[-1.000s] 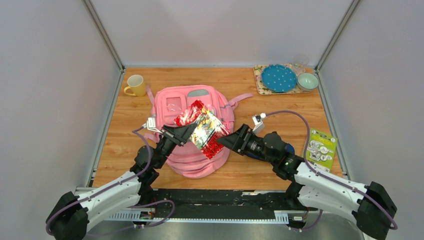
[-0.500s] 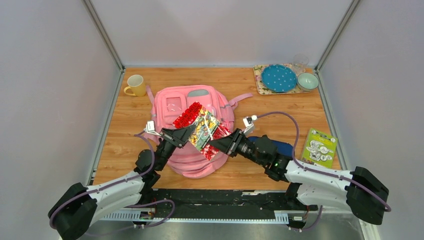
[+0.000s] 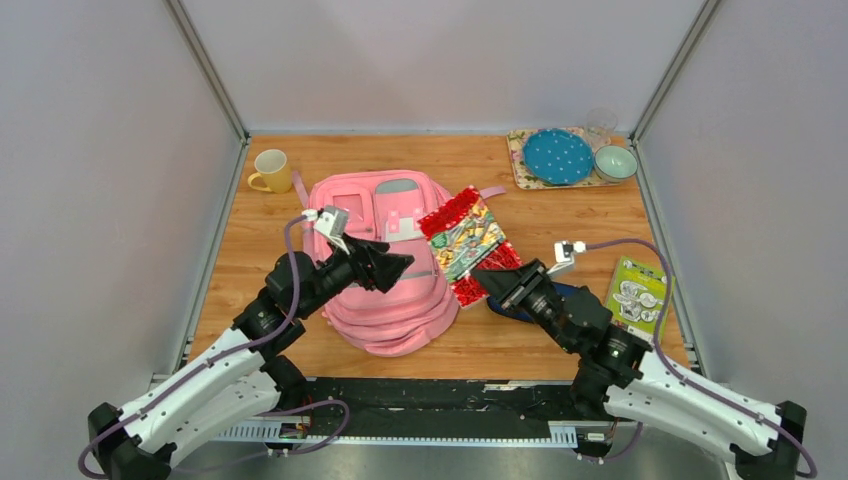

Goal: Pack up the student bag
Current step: Pick up the book from the center of the board, then place the book in the student bag.

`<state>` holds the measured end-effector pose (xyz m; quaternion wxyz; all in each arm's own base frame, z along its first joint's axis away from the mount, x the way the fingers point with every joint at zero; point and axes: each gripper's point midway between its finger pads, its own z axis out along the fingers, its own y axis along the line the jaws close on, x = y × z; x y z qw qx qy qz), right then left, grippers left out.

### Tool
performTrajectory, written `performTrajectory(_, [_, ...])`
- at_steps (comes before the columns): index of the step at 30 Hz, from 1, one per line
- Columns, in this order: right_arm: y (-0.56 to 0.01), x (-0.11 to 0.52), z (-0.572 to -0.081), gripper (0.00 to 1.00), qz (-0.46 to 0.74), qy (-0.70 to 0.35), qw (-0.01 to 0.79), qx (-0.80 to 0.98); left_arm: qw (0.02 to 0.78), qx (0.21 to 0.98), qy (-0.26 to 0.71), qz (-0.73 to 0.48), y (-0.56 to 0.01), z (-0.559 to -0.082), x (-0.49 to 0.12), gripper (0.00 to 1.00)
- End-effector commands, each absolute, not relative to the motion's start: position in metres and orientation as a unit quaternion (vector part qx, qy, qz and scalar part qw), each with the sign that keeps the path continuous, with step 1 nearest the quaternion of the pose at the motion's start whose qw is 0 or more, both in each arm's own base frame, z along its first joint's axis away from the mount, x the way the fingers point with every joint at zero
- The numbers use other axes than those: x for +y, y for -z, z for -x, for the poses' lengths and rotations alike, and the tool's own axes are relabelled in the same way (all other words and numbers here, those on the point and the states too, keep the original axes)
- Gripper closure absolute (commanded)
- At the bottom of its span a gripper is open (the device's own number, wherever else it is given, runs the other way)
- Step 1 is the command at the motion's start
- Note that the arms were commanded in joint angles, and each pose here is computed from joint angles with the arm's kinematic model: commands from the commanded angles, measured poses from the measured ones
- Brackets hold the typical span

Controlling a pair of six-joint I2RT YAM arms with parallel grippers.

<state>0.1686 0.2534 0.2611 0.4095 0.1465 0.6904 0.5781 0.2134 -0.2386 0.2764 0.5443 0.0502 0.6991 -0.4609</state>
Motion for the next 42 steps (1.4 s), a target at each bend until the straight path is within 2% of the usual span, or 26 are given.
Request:
performTrajectory(1, [-0.235, 0.189, -0.189, 1.0, -0.217, -0.456, 0.487, 0.712, 0.483, 0.759, 0.335, -0.282, -0.207, -0.177, -0.224, 0.15])
performTrajectory(7, [-0.238, 0.151, -0.178, 1.0, -0.239, -0.441, 0.504, 0.703, 0.371, 0.775, 0.359, -0.365, -0.168, -0.136, -0.227, 0.15])
performTrajectory(10, [-0.239, 0.147, -0.173, 1.0, -0.238, -0.444, 0.499, 0.705, 0.342, 0.784, 0.357, -0.374, -0.152, -0.127, -0.224, 0.15])
performTrajectory(20, [-0.235, 0.163, -0.17, 1.0, -0.221, -0.456, 0.475, 0.72, 0.337, 0.788, 0.347, -0.38, -0.141, -0.121, -0.225, 0.16])
performTrajectory(34, [-0.232, 0.177, -0.17, 1.0, -0.206, -0.461, 0.461, 0.729, 0.336, 0.816, 0.252, -0.398, -0.102, -0.138, -0.216, 0.16])
performTrajectory(42, [-0.227, 0.179, -0.17, 1.0, -0.206, -0.458, 0.456, 0.735, 0.313, 0.82, 0.258, -0.403, -0.083, -0.13, -0.217, 0.23])
